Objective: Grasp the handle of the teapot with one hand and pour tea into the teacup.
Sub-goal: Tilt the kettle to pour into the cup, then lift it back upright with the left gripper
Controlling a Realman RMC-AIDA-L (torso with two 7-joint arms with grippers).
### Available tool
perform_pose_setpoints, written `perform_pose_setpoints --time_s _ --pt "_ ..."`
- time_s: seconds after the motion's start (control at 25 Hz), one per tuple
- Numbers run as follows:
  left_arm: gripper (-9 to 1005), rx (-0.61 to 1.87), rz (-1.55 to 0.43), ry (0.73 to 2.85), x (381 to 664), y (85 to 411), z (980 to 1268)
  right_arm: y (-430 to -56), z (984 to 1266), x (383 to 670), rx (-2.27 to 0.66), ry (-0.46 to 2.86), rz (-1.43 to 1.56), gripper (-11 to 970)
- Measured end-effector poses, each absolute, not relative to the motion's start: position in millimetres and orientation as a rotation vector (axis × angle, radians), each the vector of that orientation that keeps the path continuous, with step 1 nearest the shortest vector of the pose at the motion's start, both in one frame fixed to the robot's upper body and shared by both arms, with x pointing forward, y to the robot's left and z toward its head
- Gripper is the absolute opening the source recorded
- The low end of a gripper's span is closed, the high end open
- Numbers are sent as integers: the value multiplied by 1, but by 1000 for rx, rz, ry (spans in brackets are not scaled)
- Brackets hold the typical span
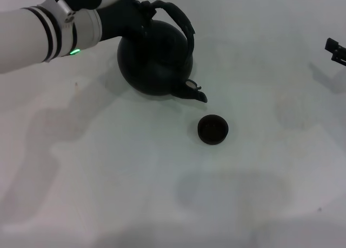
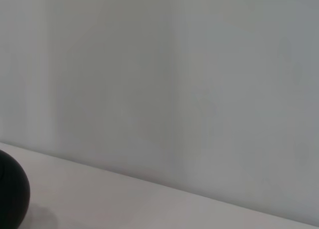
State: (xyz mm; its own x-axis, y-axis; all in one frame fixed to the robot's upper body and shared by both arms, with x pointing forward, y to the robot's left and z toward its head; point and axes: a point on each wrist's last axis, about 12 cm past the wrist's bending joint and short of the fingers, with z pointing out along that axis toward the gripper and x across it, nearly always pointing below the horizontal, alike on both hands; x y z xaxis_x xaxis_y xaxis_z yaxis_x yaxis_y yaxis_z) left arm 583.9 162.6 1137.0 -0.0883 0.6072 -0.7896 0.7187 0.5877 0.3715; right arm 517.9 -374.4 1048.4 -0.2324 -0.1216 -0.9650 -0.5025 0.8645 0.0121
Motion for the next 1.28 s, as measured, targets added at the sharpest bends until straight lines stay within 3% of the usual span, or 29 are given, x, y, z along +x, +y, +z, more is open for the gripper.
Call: perform_pose_setpoints --time_s 1.28 --pt "99 1211 -56 1728 574 145 1138 -370 1044 524 -464 1809 373 854"
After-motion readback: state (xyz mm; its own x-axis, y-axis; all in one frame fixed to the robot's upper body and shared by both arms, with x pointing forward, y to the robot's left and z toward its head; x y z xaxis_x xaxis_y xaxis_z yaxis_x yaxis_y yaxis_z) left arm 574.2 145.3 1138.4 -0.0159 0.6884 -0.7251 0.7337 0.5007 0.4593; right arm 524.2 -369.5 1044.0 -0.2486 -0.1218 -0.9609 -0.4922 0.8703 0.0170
